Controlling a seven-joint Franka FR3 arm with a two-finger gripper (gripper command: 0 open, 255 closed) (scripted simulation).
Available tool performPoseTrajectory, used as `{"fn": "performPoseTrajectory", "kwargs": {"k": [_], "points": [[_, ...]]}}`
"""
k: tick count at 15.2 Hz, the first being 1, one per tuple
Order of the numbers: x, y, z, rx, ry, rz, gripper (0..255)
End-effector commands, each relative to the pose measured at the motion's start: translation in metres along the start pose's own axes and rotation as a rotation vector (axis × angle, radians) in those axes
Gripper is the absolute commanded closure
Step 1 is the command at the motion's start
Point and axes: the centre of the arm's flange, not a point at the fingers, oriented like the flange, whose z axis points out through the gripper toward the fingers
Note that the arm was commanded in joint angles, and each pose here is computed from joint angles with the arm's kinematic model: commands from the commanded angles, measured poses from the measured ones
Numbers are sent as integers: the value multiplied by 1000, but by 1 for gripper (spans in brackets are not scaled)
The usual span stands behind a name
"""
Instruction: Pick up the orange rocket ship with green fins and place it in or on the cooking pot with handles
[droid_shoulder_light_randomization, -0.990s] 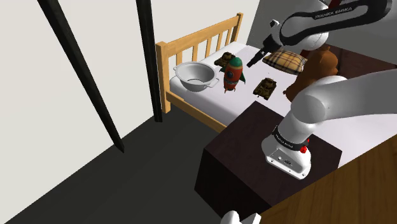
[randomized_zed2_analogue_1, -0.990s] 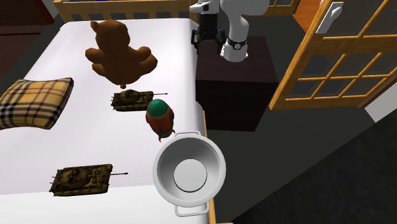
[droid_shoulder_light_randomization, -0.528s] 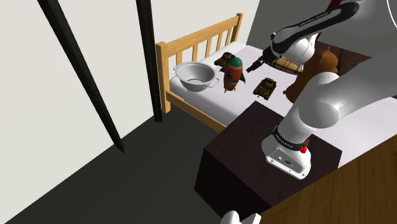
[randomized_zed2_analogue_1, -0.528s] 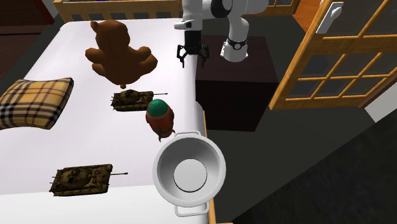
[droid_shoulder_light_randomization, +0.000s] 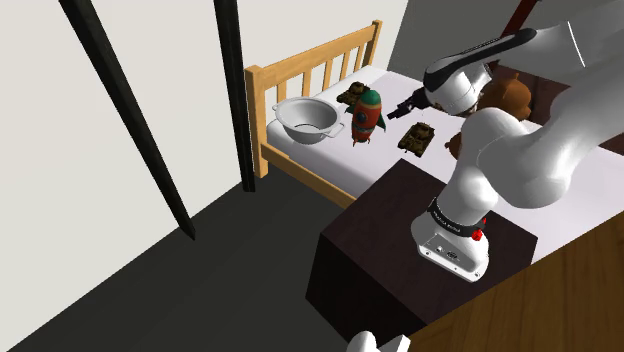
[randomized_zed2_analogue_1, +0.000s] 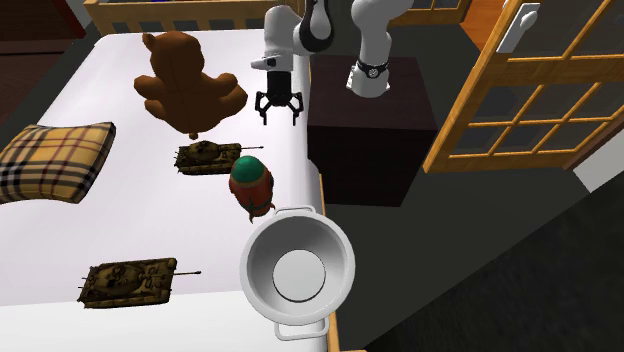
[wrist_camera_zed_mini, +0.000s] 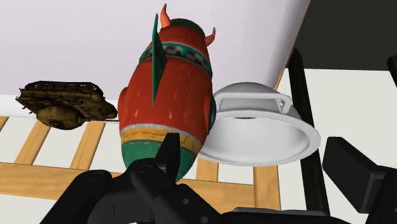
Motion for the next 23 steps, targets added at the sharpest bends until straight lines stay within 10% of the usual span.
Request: {"fn": "performPoseTrajectory", "kwargs": {"k": [1,9,23], "points": [[-15,17,21,-4,22,0,0],[-60,88,92,-23,142,10,0],[-54,89,131,-23,142,10,0]]}}
